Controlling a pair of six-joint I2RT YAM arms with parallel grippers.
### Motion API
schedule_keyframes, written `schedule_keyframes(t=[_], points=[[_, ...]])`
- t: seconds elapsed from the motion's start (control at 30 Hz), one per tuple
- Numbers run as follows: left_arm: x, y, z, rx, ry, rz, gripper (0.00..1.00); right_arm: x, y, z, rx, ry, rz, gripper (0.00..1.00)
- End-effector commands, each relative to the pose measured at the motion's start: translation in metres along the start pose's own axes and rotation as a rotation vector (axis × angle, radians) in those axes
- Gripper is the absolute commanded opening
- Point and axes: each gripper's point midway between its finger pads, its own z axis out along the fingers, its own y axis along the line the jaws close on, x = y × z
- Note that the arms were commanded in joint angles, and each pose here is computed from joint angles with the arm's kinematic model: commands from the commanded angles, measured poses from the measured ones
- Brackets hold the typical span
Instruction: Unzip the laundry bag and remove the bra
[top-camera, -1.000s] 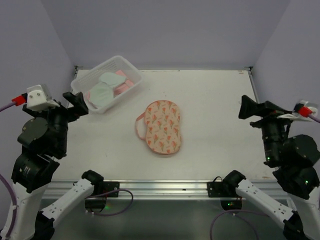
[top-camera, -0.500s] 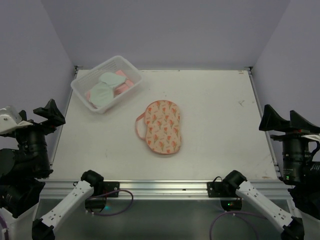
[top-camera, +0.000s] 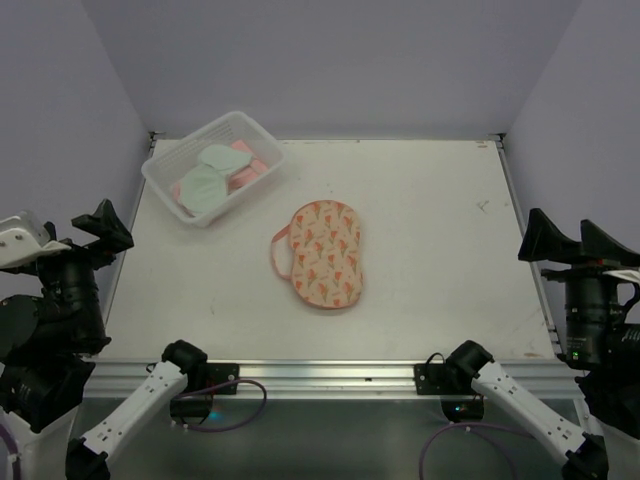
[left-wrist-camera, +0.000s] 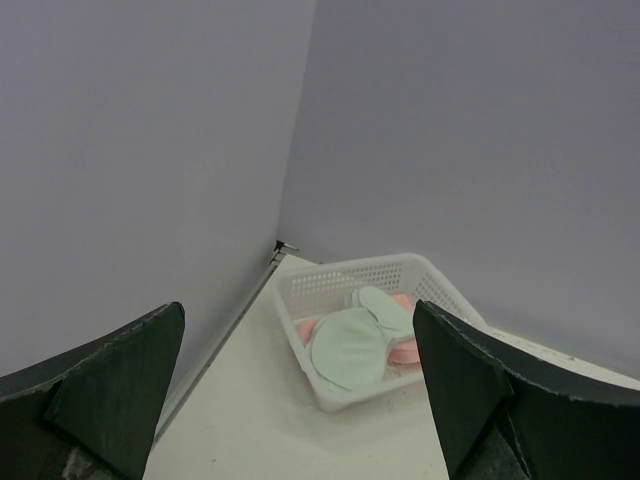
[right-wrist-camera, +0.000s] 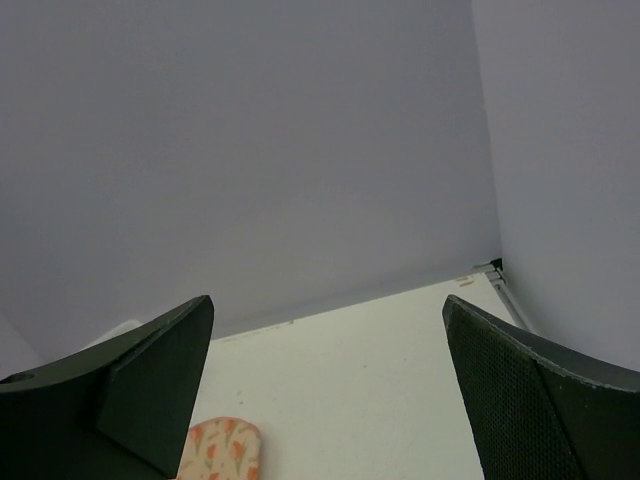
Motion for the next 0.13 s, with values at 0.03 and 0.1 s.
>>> schedule_keyframes(t=[0.03,0.1], points=[[0.0007,0.0020,0.0024,-0.030,-0.006,-0.023,1.00,-0.0044,0.0039,0.0044,-0.004,-0.017,-0.007,0.99],[0.0033,0.0012,0.0029,-0.031,-0.002,-0.028,1.00,-0.0050,0.0055,0.0053,-0.009,-0.019,-0.005,0.99]])
